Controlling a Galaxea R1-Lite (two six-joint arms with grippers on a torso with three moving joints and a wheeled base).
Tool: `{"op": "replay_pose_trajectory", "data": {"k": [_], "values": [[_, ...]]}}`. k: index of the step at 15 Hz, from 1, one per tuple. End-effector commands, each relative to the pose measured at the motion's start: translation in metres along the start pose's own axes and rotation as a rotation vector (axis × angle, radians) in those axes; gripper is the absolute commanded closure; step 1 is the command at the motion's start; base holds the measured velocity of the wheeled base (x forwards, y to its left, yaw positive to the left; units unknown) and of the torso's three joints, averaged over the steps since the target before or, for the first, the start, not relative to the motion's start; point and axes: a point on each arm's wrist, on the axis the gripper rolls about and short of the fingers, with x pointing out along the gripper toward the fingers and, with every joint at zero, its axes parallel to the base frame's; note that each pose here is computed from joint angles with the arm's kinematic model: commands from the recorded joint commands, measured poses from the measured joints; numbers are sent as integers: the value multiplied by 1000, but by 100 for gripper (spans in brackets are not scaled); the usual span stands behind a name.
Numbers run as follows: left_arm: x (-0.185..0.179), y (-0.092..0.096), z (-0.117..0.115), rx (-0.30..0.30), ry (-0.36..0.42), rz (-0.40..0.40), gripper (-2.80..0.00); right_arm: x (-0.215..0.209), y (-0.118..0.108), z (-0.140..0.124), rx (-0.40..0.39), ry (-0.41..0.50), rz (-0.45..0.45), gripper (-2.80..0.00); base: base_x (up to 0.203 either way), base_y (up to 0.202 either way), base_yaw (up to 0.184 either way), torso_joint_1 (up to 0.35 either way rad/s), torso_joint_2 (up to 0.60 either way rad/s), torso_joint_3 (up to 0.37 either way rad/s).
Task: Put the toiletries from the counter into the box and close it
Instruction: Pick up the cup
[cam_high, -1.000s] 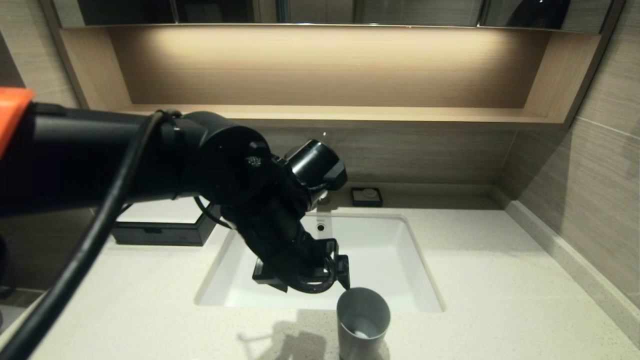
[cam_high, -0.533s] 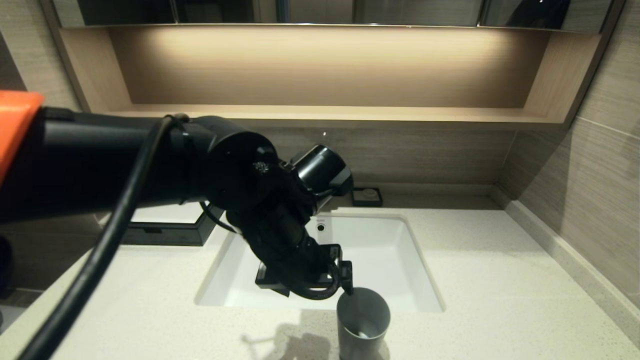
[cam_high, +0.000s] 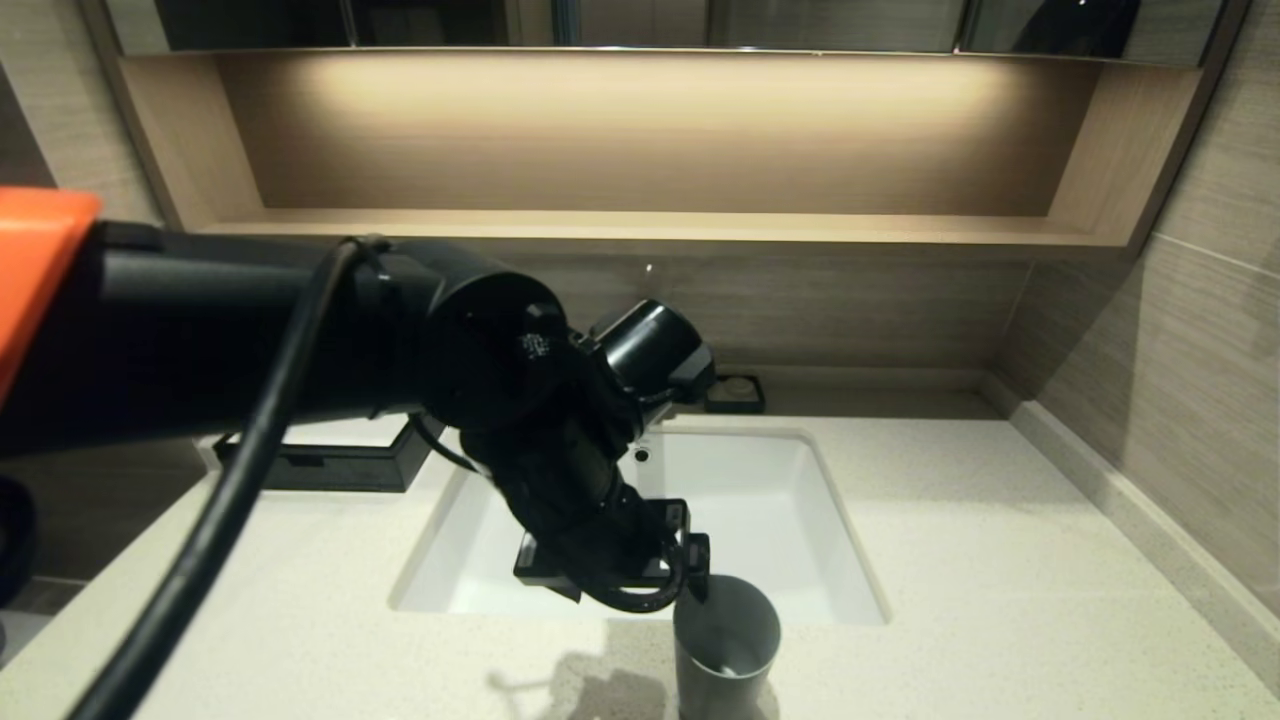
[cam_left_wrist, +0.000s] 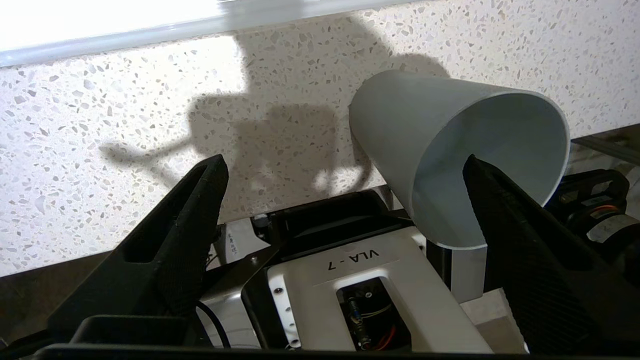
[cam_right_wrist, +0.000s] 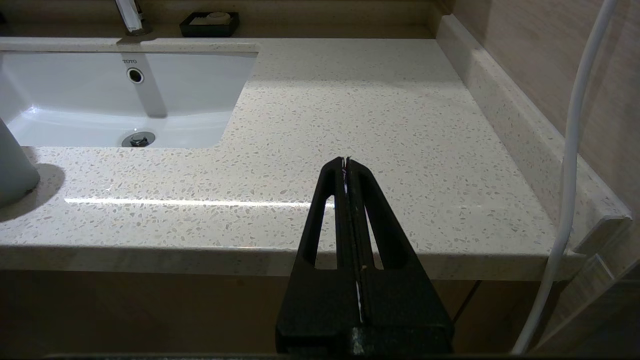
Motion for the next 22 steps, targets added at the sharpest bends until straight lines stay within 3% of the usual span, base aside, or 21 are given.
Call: {"op": "replay_pose_trajectory", "data": {"k": [1,22], "values": [[1,0,-1,-2,-1,13,-280,0,0,0,0,-2,0,0,0,0,0,0,0,0],[12,-1,3,-4,-17,63,-280,0,0,0,0,-2,0,0,0,0,0,0,0,0]]}}
